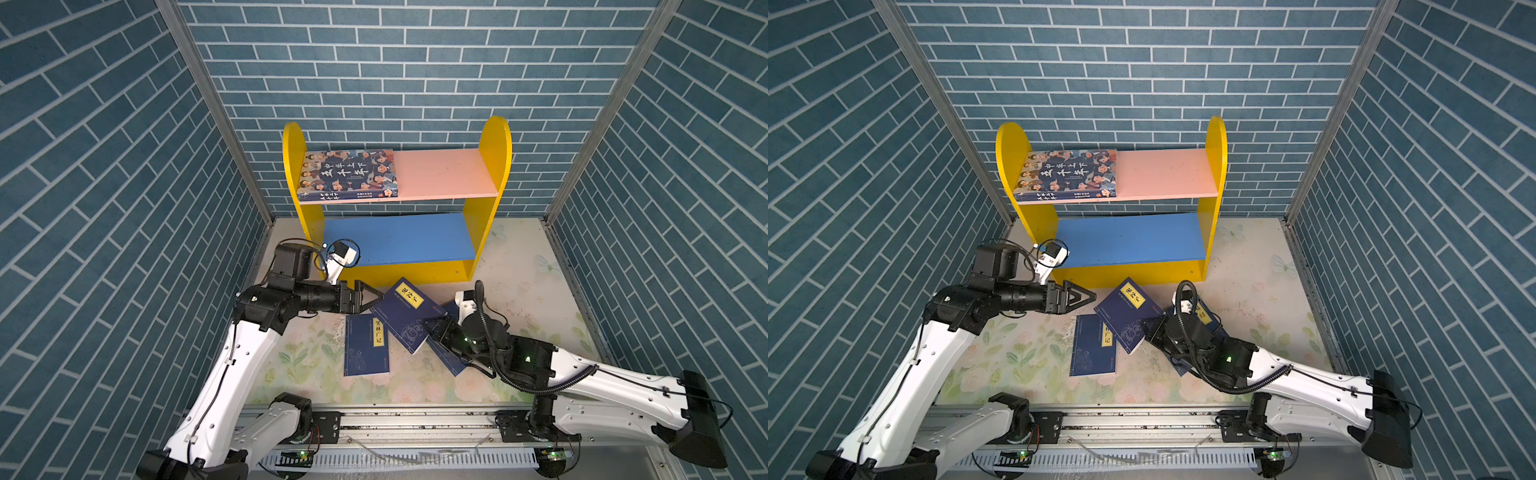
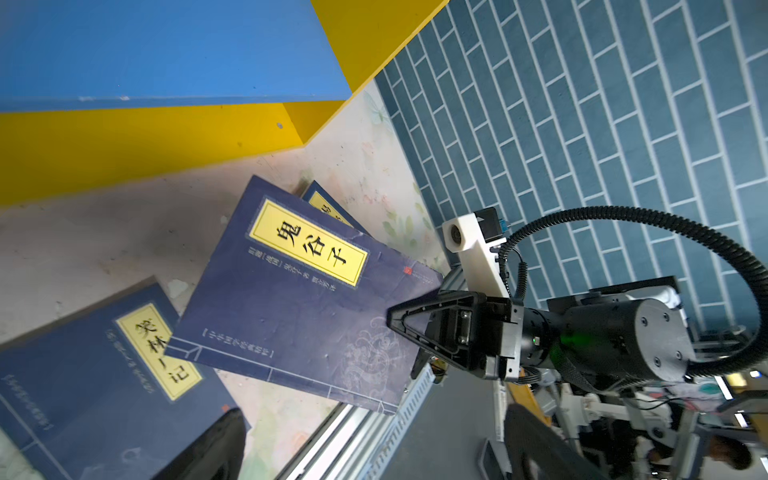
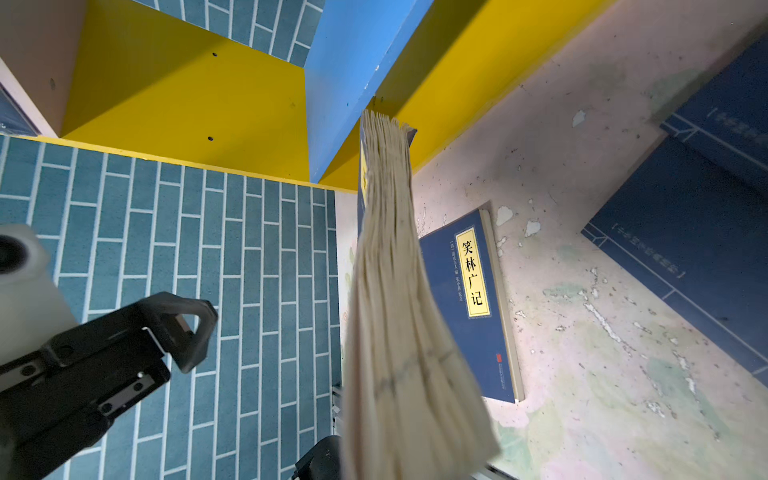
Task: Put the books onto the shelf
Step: 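Carry the book toward the blue shelf with the right gripper while the left reaches over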
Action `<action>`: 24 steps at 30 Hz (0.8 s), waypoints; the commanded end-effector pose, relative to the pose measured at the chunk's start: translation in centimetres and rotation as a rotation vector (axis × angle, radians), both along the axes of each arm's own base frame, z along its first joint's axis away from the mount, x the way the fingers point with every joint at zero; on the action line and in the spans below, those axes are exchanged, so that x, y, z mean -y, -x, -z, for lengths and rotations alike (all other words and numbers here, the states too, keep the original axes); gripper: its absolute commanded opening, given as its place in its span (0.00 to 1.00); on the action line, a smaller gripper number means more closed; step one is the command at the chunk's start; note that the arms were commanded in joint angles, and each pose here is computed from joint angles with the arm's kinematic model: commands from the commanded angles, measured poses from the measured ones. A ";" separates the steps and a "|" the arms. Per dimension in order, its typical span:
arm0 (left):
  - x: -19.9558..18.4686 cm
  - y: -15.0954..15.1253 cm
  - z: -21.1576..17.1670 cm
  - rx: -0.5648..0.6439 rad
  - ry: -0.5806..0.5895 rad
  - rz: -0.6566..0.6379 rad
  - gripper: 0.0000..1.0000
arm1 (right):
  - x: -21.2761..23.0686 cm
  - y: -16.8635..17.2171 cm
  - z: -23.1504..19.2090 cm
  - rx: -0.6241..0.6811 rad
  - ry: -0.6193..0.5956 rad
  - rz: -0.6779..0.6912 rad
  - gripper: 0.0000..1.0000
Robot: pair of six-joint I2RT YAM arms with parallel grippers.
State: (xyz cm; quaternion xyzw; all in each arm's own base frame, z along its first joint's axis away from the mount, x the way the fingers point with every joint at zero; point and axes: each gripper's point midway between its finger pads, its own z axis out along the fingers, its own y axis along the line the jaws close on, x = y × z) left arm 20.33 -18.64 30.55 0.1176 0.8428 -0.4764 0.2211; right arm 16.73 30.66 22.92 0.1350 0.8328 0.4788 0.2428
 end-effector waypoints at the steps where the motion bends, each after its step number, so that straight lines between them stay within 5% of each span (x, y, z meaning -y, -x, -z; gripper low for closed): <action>1: -0.5 0.7 -0.3 -0.088 0.092 -0.034 0.98 | -0.5 -0.6 -2.8 0.062 -0.006 -0.053 0.03; 6: -0.2 1.2 1.8 -0.128 0.167 -0.014 0.96 | -2.0 -2.0 -5.5 0.071 -0.056 -0.098 0.03; 11: -0.4 -0.4 3.0 -0.035 0.166 -0.067 0.96 | -4.3 -3.5 -7.9 0.086 -0.124 -0.159 0.03; 24: -0.9 -3.3 1.7 0.072 0.189 -0.171 0.89 | -7.3 -5.2 -9.8 0.078 -0.263 -0.234 0.03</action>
